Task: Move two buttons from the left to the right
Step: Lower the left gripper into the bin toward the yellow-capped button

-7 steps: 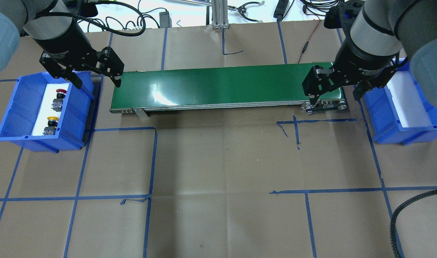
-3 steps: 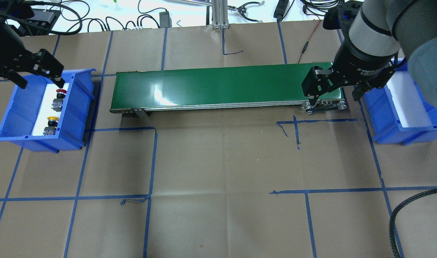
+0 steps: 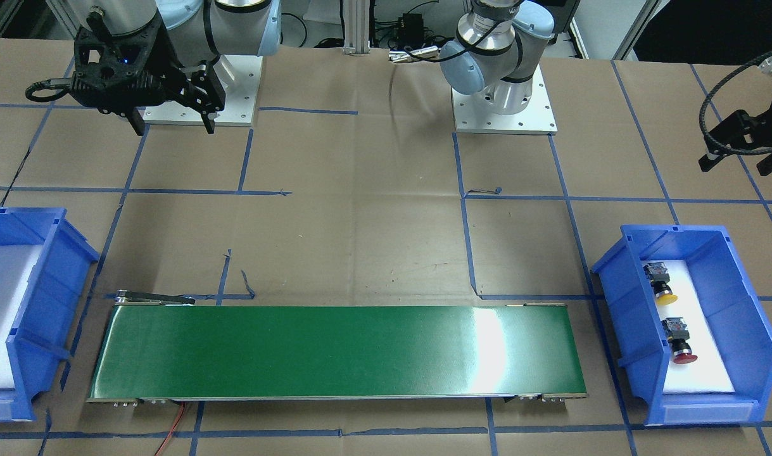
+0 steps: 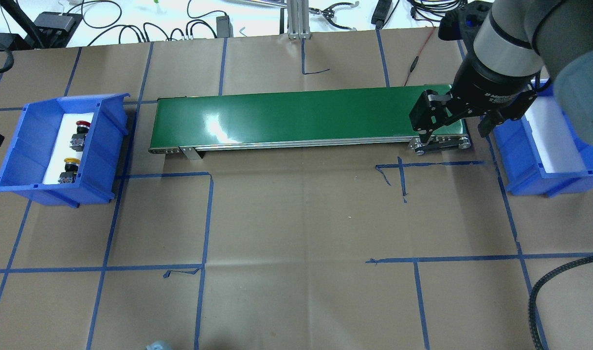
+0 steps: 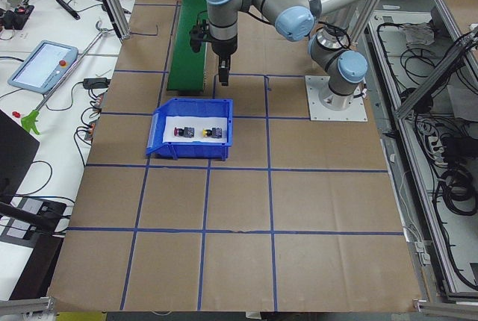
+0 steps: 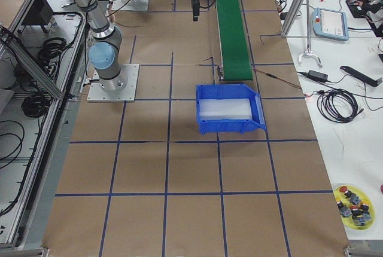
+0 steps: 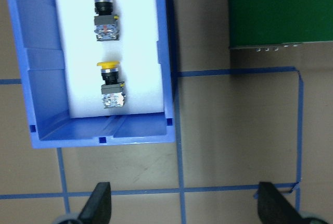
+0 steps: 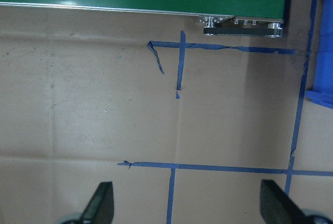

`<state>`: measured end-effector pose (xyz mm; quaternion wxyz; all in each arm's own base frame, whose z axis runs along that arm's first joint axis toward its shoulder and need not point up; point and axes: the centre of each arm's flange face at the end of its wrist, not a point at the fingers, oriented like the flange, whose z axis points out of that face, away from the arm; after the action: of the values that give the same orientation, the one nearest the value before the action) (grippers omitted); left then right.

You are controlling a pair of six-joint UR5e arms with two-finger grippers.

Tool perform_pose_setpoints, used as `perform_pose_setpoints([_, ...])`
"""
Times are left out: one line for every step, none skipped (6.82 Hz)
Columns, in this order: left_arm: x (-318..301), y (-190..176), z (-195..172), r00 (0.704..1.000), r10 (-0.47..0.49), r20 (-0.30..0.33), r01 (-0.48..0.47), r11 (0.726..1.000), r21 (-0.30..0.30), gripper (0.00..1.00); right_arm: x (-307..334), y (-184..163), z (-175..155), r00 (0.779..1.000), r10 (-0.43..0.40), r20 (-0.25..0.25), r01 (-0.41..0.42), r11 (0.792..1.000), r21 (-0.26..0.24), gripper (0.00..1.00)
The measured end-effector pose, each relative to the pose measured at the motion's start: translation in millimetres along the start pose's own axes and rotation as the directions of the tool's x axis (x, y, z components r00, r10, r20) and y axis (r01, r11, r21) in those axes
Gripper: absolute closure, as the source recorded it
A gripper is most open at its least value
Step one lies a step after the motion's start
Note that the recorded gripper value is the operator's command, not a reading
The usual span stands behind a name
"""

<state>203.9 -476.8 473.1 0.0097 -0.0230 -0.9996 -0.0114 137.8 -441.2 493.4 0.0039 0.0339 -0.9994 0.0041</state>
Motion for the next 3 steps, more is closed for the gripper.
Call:
perform_pose_setpoints([-18, 5, 7, 1.000, 0.007, -0.004, -0.007, 1.000, 0.003, 0.01, 0, 0, 0, 1.000, -0.001, 0.000, 0.001, 1.000, 0.000, 0.00])
perform_pose_setpoints([-26, 4, 19, 1.000, 0.010, -0.001, -0.010, 1.000, 0.018, 0.01, 0, 0, 0, 1.000, -0.002, -0.001, 0.002, 1.000, -0.001, 0.00])
perform_pose_setpoints([-30, -1, 36, 1.000, 0.005, 0.002, -0.005, 0.999, 0.052, 0.01, 0, 0, 0, 1.000, -0.002, -0.001, 0.002, 1.000, -0.001, 0.00])
